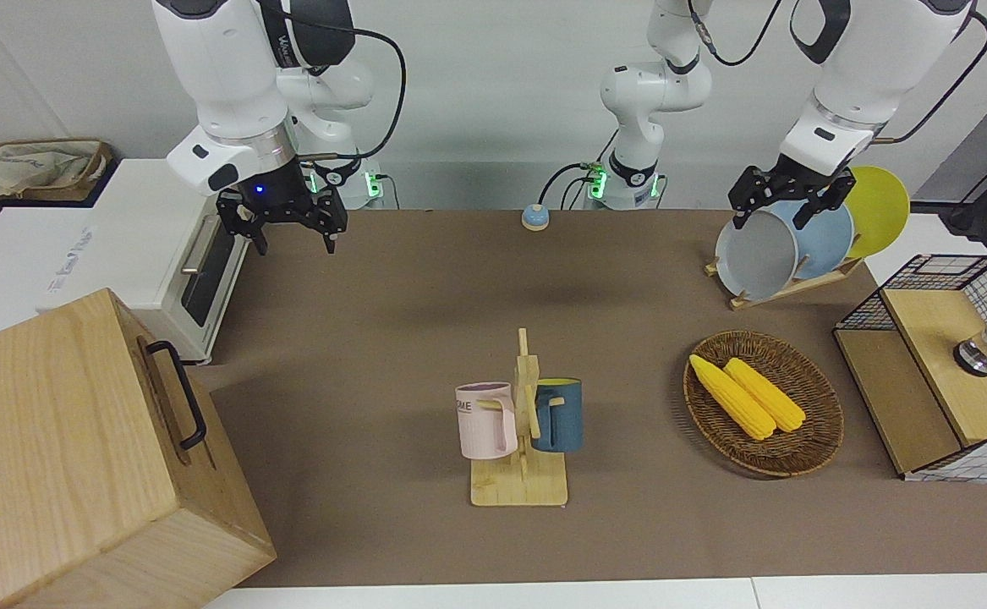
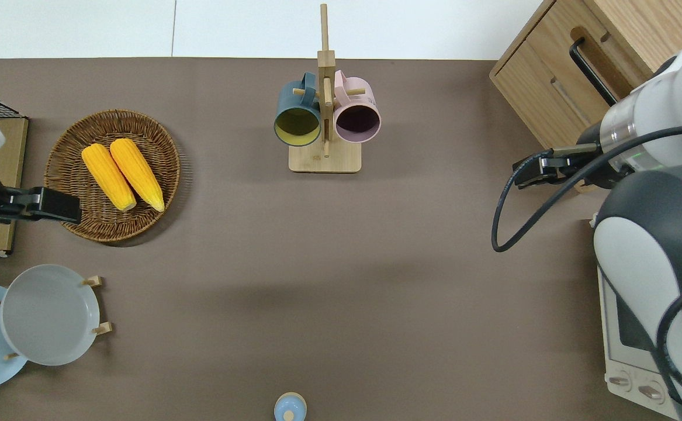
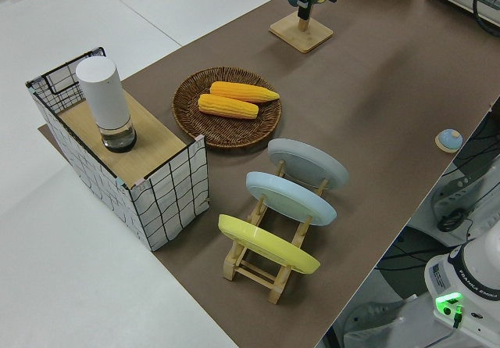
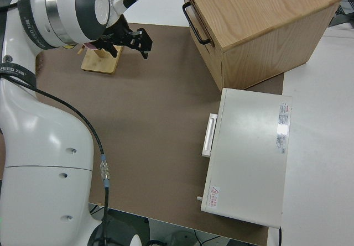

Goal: Slide drawer open with right arm

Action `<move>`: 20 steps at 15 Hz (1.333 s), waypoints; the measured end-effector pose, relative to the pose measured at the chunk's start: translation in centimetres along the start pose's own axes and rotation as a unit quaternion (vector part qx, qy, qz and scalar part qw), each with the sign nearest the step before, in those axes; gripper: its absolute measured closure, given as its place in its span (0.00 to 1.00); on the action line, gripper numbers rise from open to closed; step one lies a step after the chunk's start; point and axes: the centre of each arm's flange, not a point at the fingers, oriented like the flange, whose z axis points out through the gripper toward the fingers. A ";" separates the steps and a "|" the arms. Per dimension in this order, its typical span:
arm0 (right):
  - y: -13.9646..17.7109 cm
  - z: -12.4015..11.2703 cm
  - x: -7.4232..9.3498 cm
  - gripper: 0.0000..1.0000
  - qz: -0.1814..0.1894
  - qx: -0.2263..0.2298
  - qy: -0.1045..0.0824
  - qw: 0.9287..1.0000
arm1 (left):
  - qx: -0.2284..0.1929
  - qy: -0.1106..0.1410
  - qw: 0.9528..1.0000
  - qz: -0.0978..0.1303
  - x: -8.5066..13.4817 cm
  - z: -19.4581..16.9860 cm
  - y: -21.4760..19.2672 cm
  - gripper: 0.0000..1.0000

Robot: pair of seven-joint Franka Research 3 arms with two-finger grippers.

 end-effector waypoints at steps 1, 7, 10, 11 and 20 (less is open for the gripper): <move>0.0 0.0 0.0 0.01 0.000 0.000 -0.001 1.000 | 0.000 0.000 1.000 0.000 0.0 0.0 0.0 0.00; 0.2 0.0 -0.1 0.01 0.001 -0.001 -0.004 1.000 | 0.000 0.000 1.000 0.000 0.0 0.0 0.0 0.00; 0.3 0.2 -0.2 0.01 0.001 -0.004 -0.011 1.000 | 0.000 0.000 1.000 0.000 0.0 0.0 0.0 0.00; 0.4 0.2 -0.2 0.01 0.001 -0.008 -0.011 1.000 | 0.000 0.000 1.000 0.000 0.0 0.0 0.0 0.00; 1.3 -0.1 0.0 0.01 -0.010 -0.123 0.008 0.992 | 0.000 0.000 1.000 0.000 0.0 0.0 0.0 0.00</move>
